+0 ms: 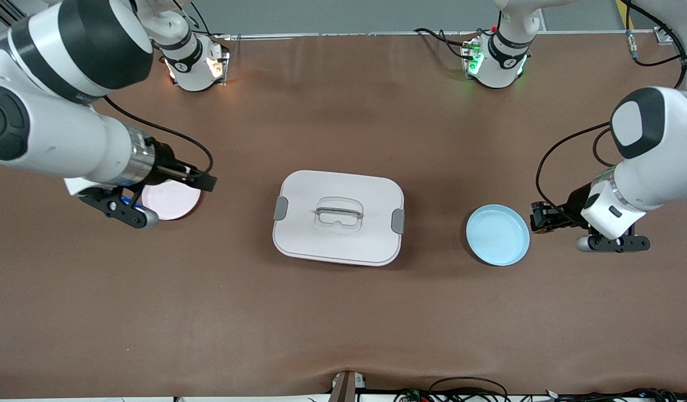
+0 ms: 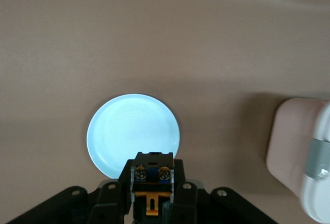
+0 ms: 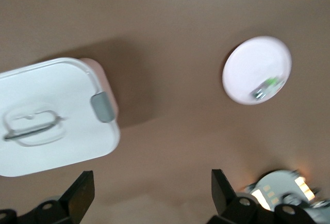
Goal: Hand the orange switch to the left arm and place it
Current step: 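Carry the switch to the blue plate while the right gripper withdraws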
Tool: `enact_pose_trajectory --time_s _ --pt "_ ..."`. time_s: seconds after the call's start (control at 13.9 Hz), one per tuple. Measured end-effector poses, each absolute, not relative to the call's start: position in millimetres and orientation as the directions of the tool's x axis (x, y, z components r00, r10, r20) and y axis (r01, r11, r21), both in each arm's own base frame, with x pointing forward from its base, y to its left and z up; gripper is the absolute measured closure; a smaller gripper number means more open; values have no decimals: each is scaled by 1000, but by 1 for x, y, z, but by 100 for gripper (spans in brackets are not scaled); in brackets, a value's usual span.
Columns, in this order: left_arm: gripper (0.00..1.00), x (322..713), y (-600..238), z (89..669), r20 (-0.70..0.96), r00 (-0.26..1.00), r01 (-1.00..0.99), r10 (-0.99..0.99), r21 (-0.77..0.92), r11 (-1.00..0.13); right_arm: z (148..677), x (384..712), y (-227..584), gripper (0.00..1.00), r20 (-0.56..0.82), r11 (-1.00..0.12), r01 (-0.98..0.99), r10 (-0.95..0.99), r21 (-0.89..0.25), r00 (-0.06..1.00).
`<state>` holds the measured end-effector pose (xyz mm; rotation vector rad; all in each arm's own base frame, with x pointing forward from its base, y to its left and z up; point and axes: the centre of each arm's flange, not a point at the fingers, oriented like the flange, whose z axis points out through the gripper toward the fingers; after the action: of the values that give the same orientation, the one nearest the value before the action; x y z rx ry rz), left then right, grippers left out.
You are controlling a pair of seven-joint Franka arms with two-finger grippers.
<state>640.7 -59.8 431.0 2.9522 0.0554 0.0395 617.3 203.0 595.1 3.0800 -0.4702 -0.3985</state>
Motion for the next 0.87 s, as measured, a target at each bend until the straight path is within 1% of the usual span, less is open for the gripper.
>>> enact_pose_trajectory --time_s 0.14,0.29,0.58,0.87 --pt "67 641 -58 405 -9 996 91 90 134 -987 609 610 181 0 -232 -985 -151 -167 85 958" --pt "67 643 -64 382 -36 987 162 159 93 -982 617 608 159 0 -241 -993 -74 -93 89 966" --pt "67 642 -74 344 -85 949 308 302 72 -949 629 606 100 0 -249 -998 -32 -44 55 968" --pt "67 636 -76 323 -66 902 431 427 78 -899 643 593 72 0 -216 -999 -30 -38 38 976"
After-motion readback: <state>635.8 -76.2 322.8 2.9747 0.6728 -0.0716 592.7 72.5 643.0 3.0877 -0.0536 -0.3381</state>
